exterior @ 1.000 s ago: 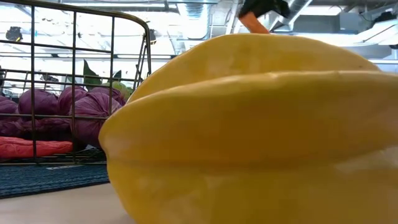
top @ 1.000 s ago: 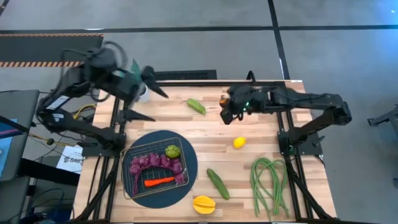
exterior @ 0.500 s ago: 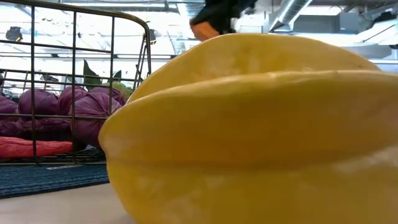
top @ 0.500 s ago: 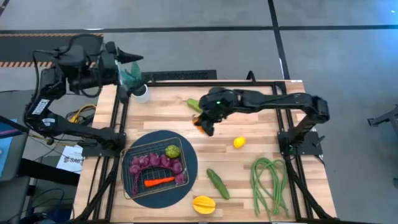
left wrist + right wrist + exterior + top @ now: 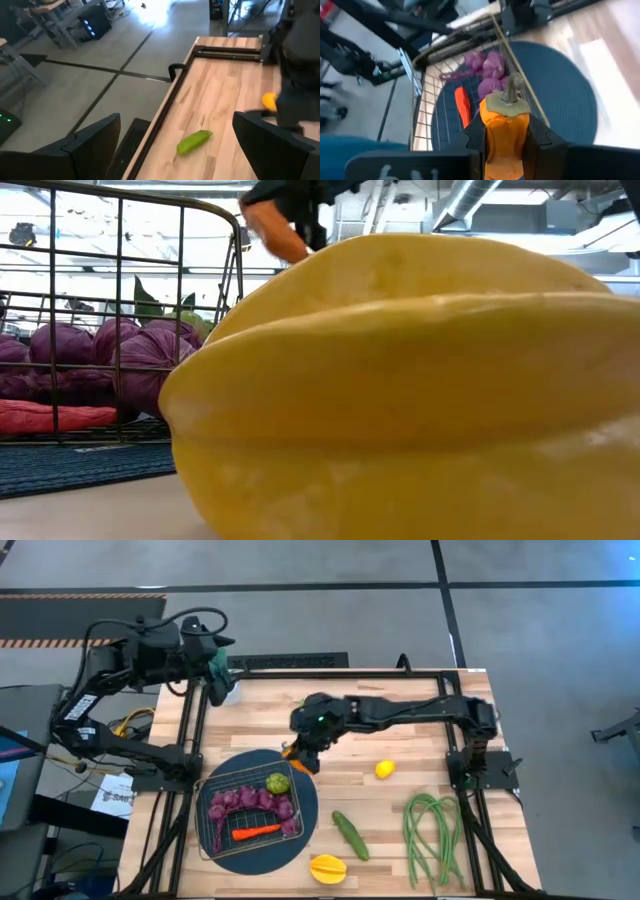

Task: Build produce basket
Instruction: Put the orange chili pepper into the wire basket

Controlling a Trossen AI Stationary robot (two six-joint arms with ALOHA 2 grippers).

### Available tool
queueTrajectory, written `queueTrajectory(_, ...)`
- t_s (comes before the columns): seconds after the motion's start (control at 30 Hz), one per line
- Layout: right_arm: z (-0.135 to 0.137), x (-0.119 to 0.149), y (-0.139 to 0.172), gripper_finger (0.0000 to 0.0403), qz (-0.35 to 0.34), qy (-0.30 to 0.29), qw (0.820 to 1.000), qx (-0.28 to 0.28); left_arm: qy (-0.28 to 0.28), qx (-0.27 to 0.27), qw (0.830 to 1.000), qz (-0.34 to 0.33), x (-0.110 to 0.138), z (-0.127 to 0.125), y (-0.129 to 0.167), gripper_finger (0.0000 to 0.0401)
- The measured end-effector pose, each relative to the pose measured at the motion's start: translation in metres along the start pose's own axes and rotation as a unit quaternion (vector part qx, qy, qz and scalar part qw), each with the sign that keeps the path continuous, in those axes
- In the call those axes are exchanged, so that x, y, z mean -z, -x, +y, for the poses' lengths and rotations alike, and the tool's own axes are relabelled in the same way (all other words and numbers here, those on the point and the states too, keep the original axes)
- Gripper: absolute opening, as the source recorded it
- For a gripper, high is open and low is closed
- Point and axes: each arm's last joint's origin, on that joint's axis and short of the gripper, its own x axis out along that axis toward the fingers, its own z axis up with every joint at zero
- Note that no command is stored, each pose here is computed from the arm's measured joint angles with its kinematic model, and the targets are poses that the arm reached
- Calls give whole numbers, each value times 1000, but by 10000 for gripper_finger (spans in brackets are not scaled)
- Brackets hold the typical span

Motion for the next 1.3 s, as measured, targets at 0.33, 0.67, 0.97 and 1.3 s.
queueTrajectory(0.33, 2, 8, -57, 74, 82, 23, 996, 7, -2, 78, 997, 3, -4, -8, -17, 370)
queueTrajectory(0.67, 0, 21, -86, 74, 122, 39, 992, 12, 16, 112, 994, -2, -7, -11, -25, 370)
queueTrajectory(0.97, 6, 15, -63, 74, 133, 77, 988, 32, 42, 164, 985, -29, -13, -14, -26, 370)
queueTrajectory(1.3, 27, -5, -19, 74, 91, 130, 986, 56, 48, 253, 959, -118, -29, -16, -21, 370)
